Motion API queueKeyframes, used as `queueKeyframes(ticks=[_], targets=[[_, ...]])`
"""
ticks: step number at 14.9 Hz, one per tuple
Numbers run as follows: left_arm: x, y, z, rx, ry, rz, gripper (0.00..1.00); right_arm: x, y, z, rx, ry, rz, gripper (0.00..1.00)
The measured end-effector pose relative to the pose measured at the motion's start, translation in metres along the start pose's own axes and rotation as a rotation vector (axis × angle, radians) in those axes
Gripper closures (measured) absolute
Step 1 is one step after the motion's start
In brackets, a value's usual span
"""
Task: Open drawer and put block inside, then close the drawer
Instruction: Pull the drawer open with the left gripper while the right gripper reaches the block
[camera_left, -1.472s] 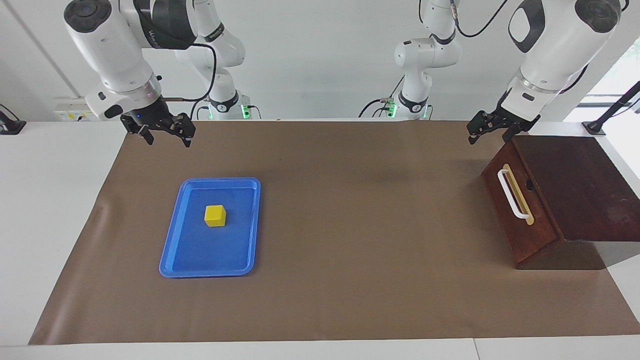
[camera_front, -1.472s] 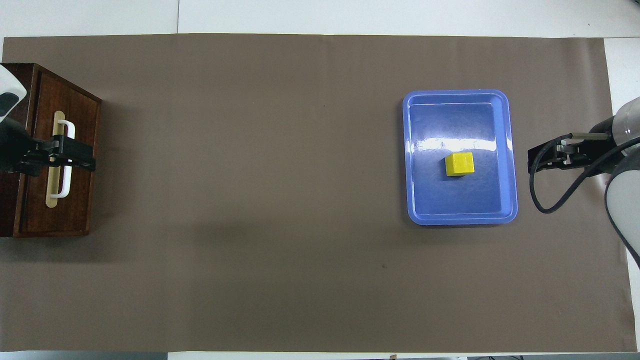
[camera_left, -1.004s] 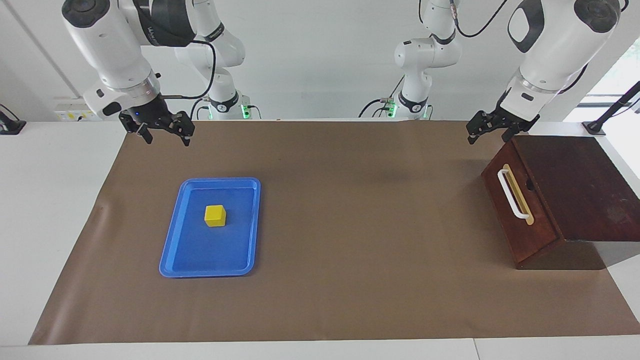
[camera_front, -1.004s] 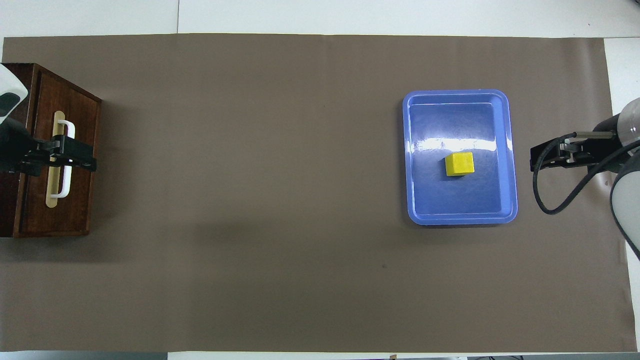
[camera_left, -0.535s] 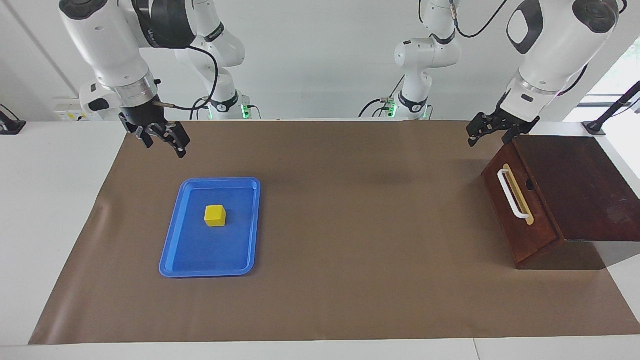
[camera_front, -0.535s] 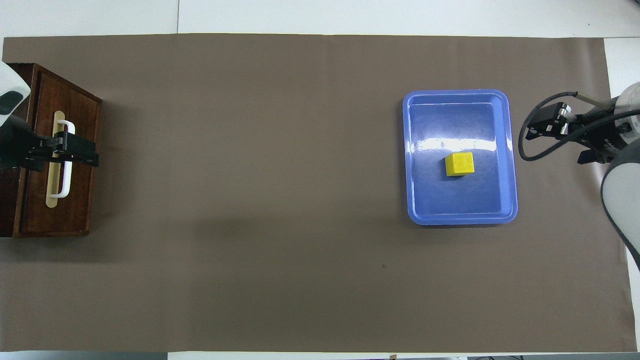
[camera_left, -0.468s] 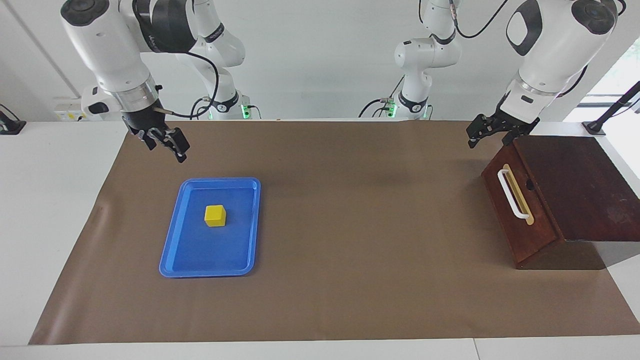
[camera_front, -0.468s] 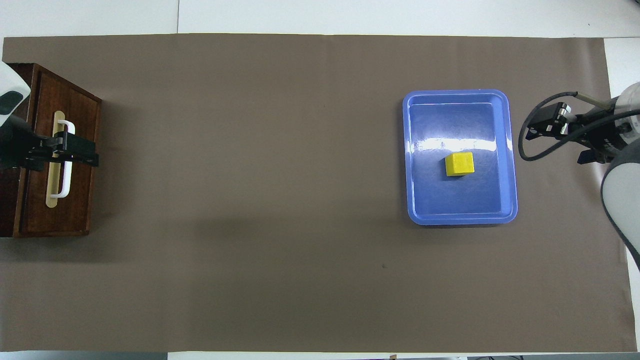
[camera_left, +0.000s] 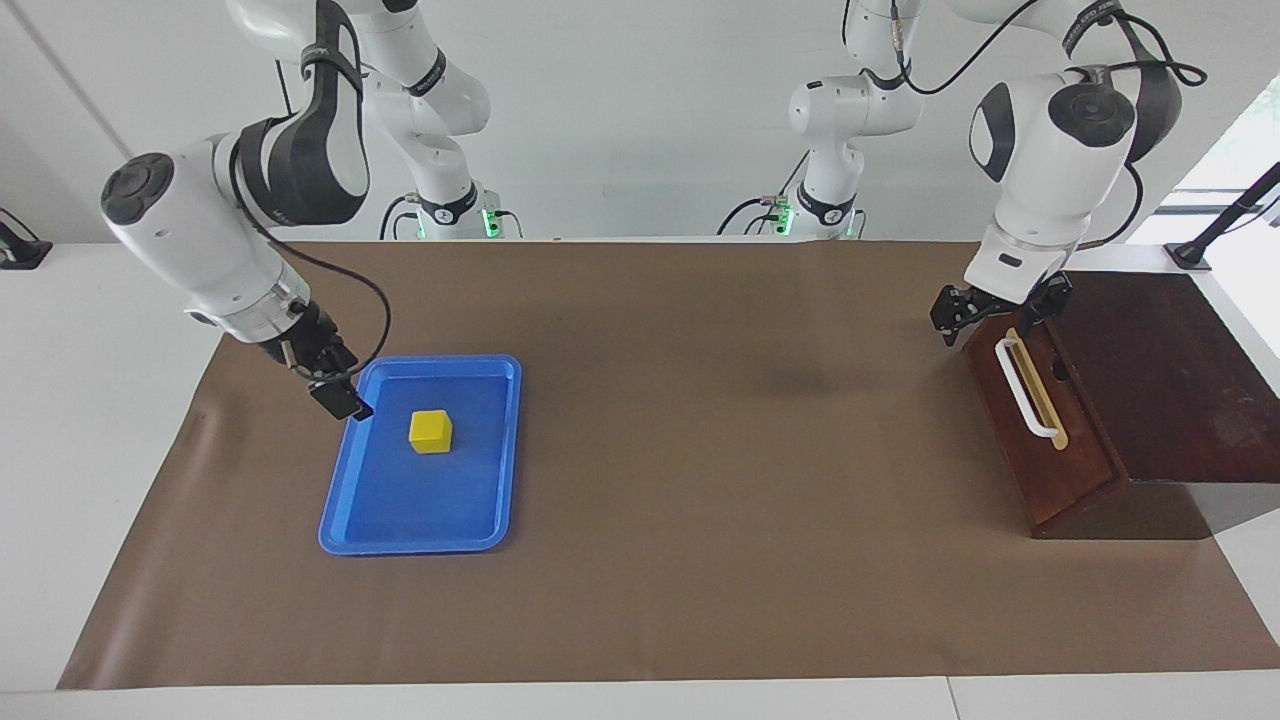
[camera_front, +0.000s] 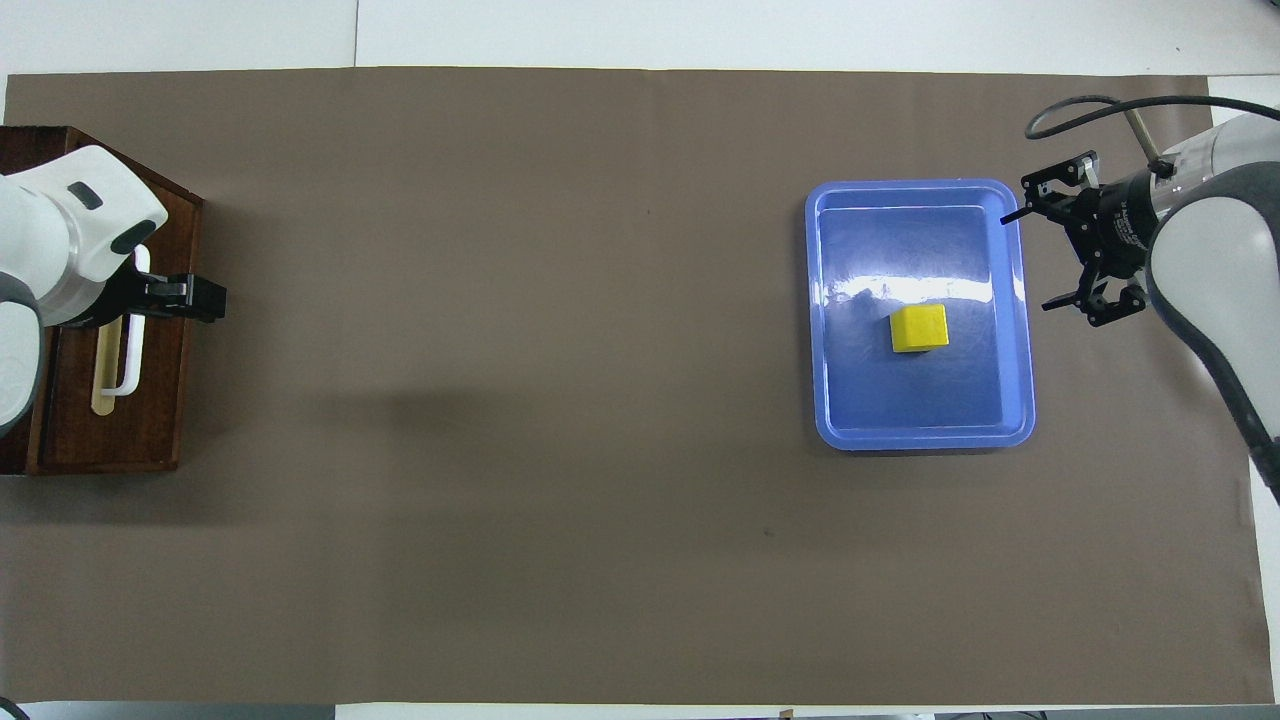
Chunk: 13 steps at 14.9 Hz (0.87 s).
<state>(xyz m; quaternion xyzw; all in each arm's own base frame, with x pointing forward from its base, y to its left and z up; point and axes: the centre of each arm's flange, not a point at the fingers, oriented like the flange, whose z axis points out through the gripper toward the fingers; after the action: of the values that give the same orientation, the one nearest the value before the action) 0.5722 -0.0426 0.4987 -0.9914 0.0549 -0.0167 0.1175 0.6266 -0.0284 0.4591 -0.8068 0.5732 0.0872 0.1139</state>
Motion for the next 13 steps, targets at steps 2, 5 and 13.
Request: queueKeyframes(ticks=[2, 5, 13], targets=[[0.015, 0.004, 0.032, 0.05, 0.011, 0.042, 0.0, 0.013, -0.001, 0.012, 0.053, -0.071, 0.151, 0.0], [0.026, 0.003, 0.073, 0.068, 0.043, 0.069, 0.0, 0.02, 0.007, 0.039, 0.05, -0.178, 0.3, 0.0], [0.019, -0.004, 0.108, 0.133, 0.054, 0.128, 0.0, 0.046, 0.034, 0.106, -0.02, -0.29, 0.362, 0.0]])
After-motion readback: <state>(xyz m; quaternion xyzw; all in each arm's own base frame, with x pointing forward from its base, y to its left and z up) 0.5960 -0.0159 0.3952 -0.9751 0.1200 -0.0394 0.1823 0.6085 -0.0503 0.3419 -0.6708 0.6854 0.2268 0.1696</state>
